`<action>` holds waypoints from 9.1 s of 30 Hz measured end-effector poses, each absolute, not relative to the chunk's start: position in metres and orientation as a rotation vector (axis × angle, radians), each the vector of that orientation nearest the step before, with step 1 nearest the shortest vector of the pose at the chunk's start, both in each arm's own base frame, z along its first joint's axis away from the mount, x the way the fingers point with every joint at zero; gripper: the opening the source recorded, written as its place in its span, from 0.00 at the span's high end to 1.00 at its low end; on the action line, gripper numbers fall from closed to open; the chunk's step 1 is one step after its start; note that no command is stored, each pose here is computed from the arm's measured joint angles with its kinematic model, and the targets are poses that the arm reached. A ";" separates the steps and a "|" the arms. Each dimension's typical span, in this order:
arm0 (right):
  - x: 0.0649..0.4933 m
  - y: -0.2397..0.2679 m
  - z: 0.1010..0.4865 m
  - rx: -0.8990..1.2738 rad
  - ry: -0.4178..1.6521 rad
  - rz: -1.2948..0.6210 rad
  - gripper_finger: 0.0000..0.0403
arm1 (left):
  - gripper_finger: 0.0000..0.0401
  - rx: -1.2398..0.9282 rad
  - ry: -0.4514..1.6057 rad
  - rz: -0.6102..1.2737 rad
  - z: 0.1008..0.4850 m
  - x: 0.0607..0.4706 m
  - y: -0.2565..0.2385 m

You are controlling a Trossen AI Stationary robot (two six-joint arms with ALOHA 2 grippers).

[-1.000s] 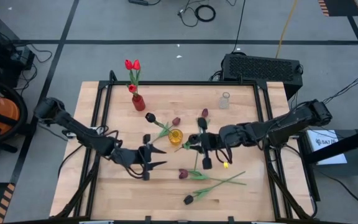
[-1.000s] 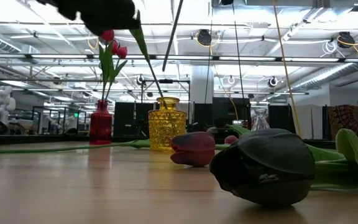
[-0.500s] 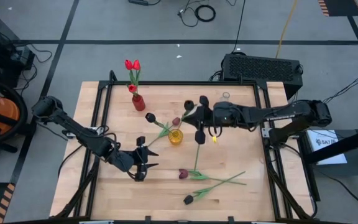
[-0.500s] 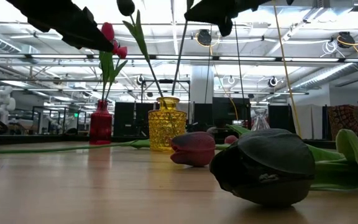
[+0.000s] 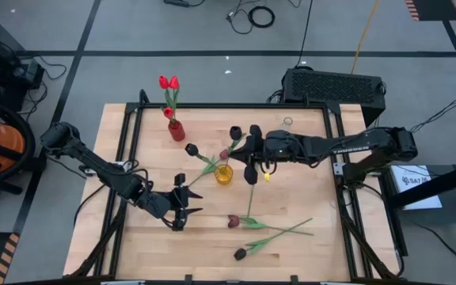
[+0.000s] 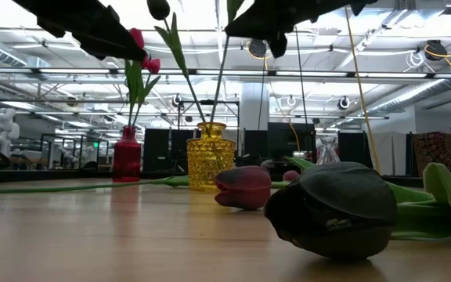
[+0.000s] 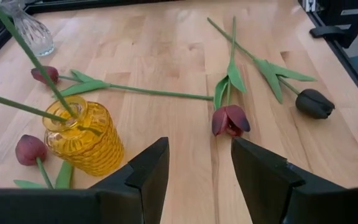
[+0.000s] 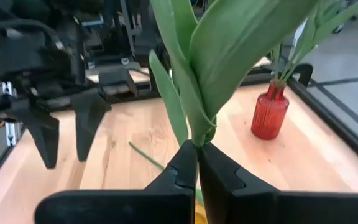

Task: Sort flowers into vase by color
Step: Put the left black flower into the yellow vase, then put the black flower into the yellow vase

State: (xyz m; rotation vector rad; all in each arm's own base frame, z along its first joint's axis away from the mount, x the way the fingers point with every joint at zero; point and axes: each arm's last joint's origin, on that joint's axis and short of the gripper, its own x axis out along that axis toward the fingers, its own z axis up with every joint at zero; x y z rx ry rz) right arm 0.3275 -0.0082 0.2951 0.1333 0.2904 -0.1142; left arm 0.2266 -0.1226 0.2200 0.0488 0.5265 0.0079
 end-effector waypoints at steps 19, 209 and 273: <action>0.347 -0.010 0.266 0.261 0.345 -0.152 1.00 | 0.55 0.057 0.530 0.006 0.220 0.226 -0.122; 0.350 0.122 0.295 0.020 -0.358 0.009 0.86 | 0.95 0.134 0.032 0.002 0.236 0.278 -0.121; 0.322 0.107 0.316 -0.028 -0.069 -0.042 0.99 | 0.61 0.024 0.442 0.039 0.213 0.254 -0.113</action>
